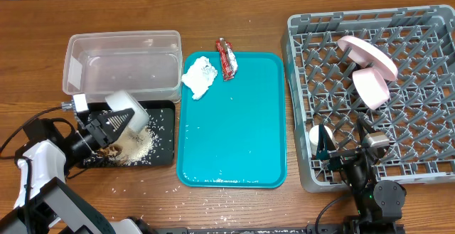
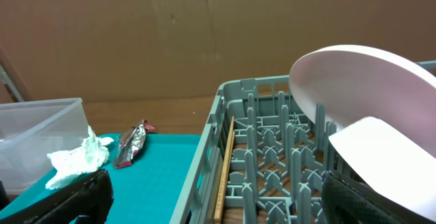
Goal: Sort waste into correct bins and load items into the dishwasher
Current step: 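Grasp the white food bowl with the left gripper and tip scraps onto black tray, then hand the emptied white bowl from the left gripper to the right gripper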
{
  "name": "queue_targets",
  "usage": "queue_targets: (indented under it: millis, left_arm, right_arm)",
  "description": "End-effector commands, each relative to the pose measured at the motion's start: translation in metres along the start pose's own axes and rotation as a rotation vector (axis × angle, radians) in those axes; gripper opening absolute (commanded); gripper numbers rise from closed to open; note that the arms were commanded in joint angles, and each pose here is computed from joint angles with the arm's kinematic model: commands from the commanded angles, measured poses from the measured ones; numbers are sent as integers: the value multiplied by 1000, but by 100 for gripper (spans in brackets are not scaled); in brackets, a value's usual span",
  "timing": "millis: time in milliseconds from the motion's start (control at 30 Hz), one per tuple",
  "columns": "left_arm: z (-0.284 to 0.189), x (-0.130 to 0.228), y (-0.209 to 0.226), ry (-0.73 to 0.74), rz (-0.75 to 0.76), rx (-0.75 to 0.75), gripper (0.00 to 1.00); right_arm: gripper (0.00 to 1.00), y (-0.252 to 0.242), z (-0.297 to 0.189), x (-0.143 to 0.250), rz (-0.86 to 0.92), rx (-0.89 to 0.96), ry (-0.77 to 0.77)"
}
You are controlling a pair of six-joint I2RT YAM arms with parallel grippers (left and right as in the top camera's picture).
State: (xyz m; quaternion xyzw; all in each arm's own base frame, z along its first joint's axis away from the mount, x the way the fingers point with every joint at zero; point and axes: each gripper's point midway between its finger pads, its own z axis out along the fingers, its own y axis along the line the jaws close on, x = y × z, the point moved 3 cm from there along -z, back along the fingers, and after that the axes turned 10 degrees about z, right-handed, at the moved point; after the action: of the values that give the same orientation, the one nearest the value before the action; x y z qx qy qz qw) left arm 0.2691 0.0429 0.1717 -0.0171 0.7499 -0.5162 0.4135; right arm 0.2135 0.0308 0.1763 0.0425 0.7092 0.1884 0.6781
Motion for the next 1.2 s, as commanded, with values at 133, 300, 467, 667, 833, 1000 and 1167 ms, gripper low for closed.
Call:
queue_targets:
  millis: [133, 300, 467, 667, 833, 1000, 1167]
  left_arm:
    - [7, 7, -10, 79, -5, -32, 7]
    - [61, -2, -54, 367, 153, -159, 4]
    - [157, -15, -124, 375, 280, -28, 4]
    - [295, 24, -208, 268, 283, 319, 4]
    - [367, 83, -227, 313, 159, 523, 4]
    - [416, 124, -225, 398, 99, 612, 4]
    - [433, 129, -214, 392, 83, 594, 4]
  right_arm:
    - [100, -1, 0, 1, -5, 0, -9]
    - [100, -1, 0, 1, -5, 0, -9]
    - [100, -1, 0, 1, -5, 0, -9]
    - [100, -1, 0, 1, -5, 0, -9]
    - [100, -1, 0, 1, -5, 0, -9]
    - [100, -1, 0, 1, -5, 0, -9]
    - [100, -1, 0, 1, -5, 0, -9]
